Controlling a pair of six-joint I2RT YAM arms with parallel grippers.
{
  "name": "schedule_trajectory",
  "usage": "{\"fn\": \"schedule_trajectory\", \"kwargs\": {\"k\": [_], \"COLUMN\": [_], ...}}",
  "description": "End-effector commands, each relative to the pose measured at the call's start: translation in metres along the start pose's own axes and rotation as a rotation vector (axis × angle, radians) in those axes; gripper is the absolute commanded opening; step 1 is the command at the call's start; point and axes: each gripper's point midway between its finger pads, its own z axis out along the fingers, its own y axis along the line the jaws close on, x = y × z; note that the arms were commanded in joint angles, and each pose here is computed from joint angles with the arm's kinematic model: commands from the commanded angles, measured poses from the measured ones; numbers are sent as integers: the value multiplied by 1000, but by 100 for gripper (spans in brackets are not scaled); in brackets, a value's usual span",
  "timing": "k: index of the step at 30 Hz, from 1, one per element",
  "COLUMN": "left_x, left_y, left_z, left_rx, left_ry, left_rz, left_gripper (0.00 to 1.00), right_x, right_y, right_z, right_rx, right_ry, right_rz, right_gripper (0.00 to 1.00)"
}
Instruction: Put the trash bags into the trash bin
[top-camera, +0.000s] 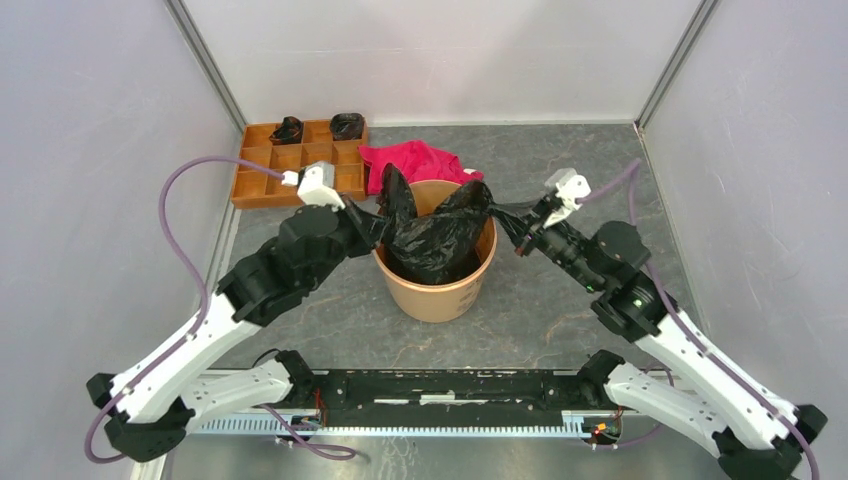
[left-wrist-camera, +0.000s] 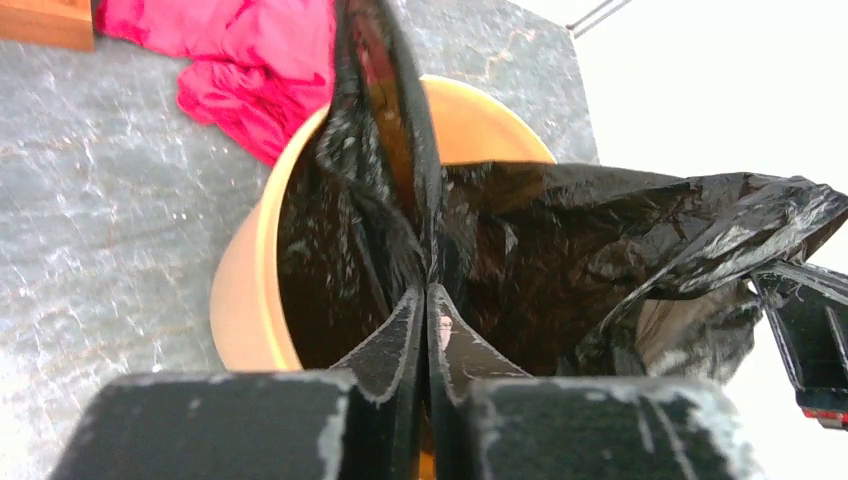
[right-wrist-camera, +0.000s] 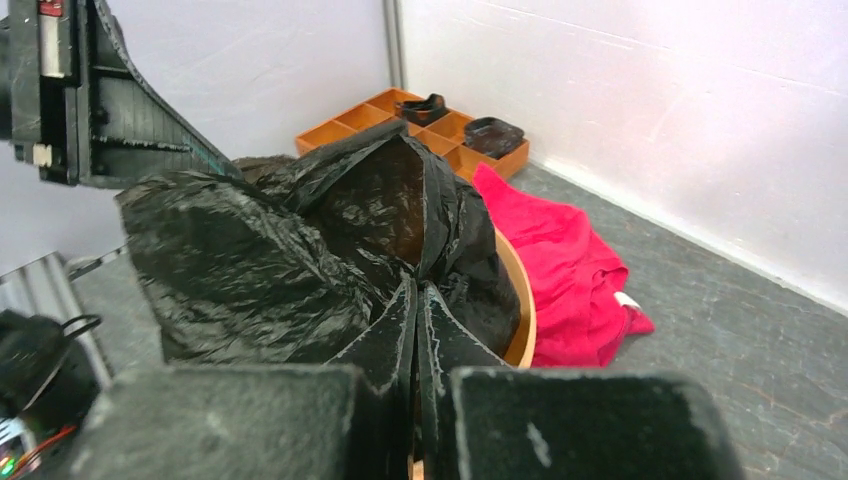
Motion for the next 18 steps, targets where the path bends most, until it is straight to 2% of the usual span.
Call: {"fn": "schedule_trajectory", "kwargs": {"k": [1, 4, 8, 10, 14, 18], "left_x": [-42, -60, -76, -70, -27, -8], "left_y": [-10, -26, -22, -16, -1, -3], "left_z": [34, 42, 36, 27, 8, -20], "left_rx": [-63, -48, -66, -50, 97, 269], "left_ry": [-169, -199, -258, -248, -183, -174], "left_rz": [110, 190, 237, 227, 189, 91], "left_gripper": [3, 2, 2, 2, 2, 2], "right_x": [-30, -39, -30, -12, 32, 43], "right_y": [-18, -8, -6, 4, 40, 55], "right_z": [30, 41, 28, 16, -15, -35], "right_rx": [82, 16, 11, -41, -237, -303], "right_ry": [-139, -155, -118, -53, 56, 109], "right_rz": [-46, -68, -67, -56, -3, 59], "right_gripper": [1, 1, 1, 1, 1, 1]}}
